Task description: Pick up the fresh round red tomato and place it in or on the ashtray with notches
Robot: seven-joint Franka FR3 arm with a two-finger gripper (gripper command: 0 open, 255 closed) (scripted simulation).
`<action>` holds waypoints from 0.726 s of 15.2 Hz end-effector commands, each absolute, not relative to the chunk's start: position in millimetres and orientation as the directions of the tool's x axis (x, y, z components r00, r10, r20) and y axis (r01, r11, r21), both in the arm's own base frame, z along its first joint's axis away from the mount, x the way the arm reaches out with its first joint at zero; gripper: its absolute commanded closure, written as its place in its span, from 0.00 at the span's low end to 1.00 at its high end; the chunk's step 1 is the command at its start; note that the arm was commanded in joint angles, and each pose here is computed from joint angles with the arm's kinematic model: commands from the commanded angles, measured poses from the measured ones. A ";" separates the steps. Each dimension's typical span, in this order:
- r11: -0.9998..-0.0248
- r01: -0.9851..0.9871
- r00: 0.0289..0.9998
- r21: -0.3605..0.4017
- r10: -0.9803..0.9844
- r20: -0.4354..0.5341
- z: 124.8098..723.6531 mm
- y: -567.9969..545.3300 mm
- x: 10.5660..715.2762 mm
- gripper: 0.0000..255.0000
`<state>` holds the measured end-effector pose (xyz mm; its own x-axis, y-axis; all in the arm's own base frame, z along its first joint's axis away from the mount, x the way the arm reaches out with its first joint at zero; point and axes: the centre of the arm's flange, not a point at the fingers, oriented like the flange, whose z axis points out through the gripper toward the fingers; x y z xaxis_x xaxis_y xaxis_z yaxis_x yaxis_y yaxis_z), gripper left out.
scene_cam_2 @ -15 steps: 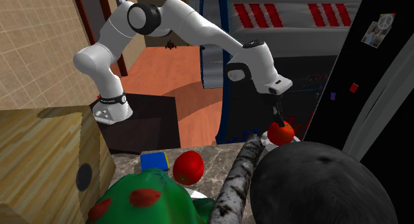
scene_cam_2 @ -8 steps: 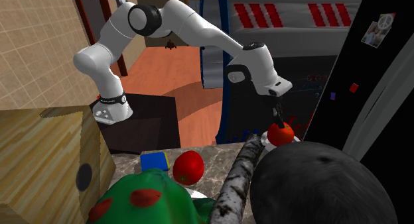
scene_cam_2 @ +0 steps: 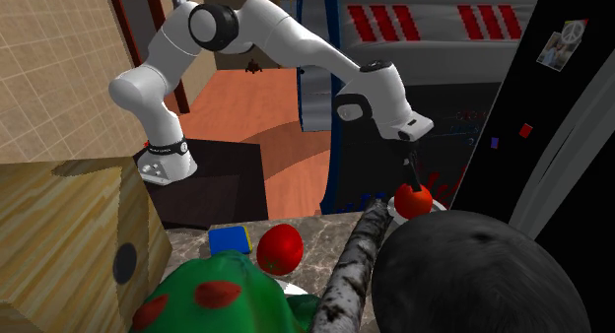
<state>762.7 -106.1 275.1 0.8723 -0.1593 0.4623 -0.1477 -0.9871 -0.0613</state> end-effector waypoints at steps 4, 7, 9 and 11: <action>-0.987 -0.148 0.872 -0.061 -0.159 0.463 314.2 -105.4 742.6 0.00; -0.987 -0.148 0.872 -0.061 -0.159 0.463 314.2 -105.4 742.6 0.00; -0.987 -0.148 0.872 -0.061 -0.159 0.463 314.2 -105.4 742.6 0.00; -0.987 -0.148 0.872 -0.061 -0.159 0.463 314.2 -105.4 742.6 0.00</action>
